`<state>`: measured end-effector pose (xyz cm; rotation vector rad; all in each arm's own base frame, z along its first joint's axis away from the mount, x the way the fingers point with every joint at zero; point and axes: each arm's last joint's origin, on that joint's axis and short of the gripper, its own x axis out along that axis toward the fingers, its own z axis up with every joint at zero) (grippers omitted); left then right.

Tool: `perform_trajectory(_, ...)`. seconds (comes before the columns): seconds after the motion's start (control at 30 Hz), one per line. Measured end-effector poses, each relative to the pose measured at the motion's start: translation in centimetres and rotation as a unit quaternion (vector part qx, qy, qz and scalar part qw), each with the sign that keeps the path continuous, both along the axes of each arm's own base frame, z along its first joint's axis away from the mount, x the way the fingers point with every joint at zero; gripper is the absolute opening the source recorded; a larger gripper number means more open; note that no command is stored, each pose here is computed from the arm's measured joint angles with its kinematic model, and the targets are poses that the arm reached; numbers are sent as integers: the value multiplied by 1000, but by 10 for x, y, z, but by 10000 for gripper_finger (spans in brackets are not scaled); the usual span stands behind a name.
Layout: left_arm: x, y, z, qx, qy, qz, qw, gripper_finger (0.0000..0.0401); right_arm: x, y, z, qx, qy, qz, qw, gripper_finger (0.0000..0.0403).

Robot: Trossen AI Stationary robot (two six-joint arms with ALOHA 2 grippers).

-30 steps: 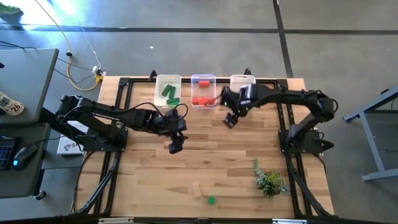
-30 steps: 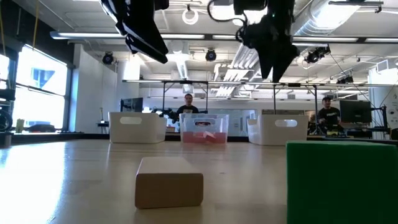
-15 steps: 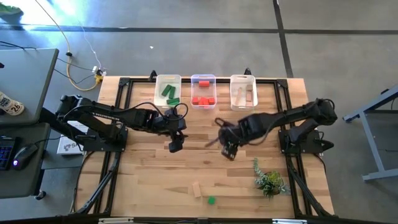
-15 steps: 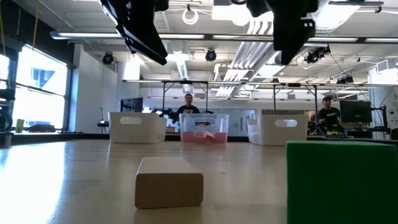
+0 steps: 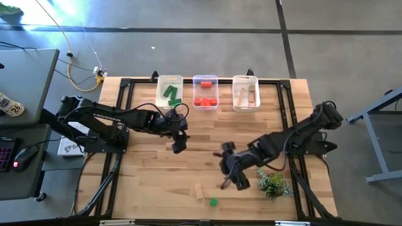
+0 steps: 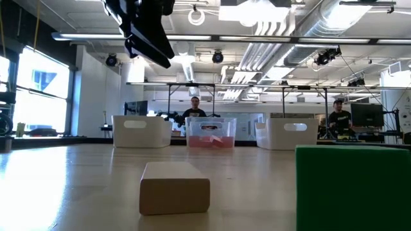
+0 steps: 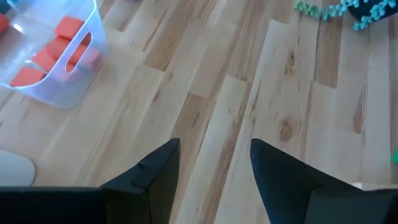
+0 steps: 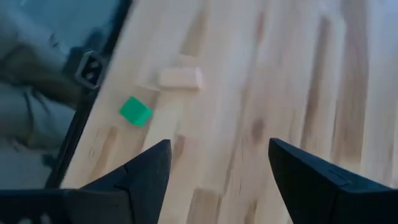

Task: Sort & place blocks by color
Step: Put the green block into the left white bin

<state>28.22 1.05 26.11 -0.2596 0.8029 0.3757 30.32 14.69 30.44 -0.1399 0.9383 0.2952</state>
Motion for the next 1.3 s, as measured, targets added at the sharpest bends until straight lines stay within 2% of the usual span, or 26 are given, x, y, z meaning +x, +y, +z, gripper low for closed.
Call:
perform_trajectory(0.1,0,0,0,-5,-2,6,1000,182,-1,11,3,-23,-36,79,996,256)
perform_trajectory(0.17,0,0,0,-6,-2,7,1000,182,0,16,5,-31,-61,110,992,256)
perform_trajectory(0.33,0,0,0,-6,-2,7,1000,182,7,23,12,-29,-124,147,981,256)
perform_trajectory(0.47,0,0,0,-6,-2,7,1000,182,17,31,6,-11,-141,172,975,256)
perform_trajectory(0.8,0,0,0,-6,-2,6,1000,182,42,45,-43,-25,-92,194,976,256)
perform_trajectory(1.07,0,0,0,-6,-2,6,1000,182,53,55,-82,-11,-42,221,974,256)
perform_trajectory(1.3,0,0,0,-6,-2,6,1000,182,58,68,-108,-10,-26,235,972,256)
